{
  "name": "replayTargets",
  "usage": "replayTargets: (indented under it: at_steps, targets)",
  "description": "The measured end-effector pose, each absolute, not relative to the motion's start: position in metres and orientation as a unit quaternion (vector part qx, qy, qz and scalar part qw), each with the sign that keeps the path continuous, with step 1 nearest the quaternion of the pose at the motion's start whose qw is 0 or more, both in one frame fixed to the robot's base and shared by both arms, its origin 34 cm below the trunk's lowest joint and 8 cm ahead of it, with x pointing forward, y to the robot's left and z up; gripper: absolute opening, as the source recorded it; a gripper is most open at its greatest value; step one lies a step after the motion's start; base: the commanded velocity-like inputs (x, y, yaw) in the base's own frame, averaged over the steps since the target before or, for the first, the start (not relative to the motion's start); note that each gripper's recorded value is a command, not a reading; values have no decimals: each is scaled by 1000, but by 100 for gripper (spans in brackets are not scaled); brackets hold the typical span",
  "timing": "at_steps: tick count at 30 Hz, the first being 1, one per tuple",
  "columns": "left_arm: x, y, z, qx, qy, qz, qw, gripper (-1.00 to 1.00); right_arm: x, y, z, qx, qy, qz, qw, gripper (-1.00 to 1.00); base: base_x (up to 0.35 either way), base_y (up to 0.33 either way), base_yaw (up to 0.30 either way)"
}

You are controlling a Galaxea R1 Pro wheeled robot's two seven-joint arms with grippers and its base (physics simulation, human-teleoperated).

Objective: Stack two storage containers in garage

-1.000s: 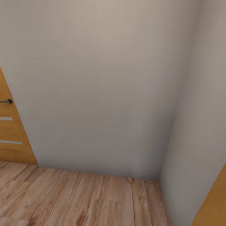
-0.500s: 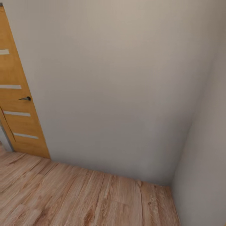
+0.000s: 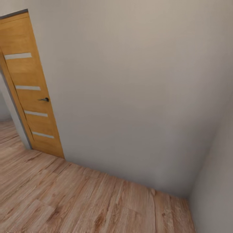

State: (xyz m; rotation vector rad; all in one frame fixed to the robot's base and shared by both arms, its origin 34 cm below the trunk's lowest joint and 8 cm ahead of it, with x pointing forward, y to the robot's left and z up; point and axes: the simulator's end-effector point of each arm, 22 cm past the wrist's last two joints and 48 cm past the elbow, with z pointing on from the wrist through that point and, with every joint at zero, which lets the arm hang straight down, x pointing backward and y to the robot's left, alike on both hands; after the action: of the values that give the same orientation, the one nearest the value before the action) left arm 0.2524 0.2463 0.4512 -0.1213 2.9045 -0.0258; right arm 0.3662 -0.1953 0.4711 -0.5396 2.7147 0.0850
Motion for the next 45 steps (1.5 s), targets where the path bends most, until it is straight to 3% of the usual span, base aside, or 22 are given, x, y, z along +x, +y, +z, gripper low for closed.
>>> replayTargets:
  at_steps: [14, 26, 45]
  targets:
    - [252, 246, 451, -41, 992, -9, 117, 100, 365, -198, 471, -190, 964, 28, 183, 100, 32, 0, 140]
    - [251, 246, 451, -41, 992, -9, 116, 100, 365, -199, 471, -189, 965, 25, 182, 100, 312, 0, 31]
    - [248, 247, 450, -41, 993, -7, 112, 100, 362, -200, 469, -188, 965, 24, 179, 100, 312, 0, 253]
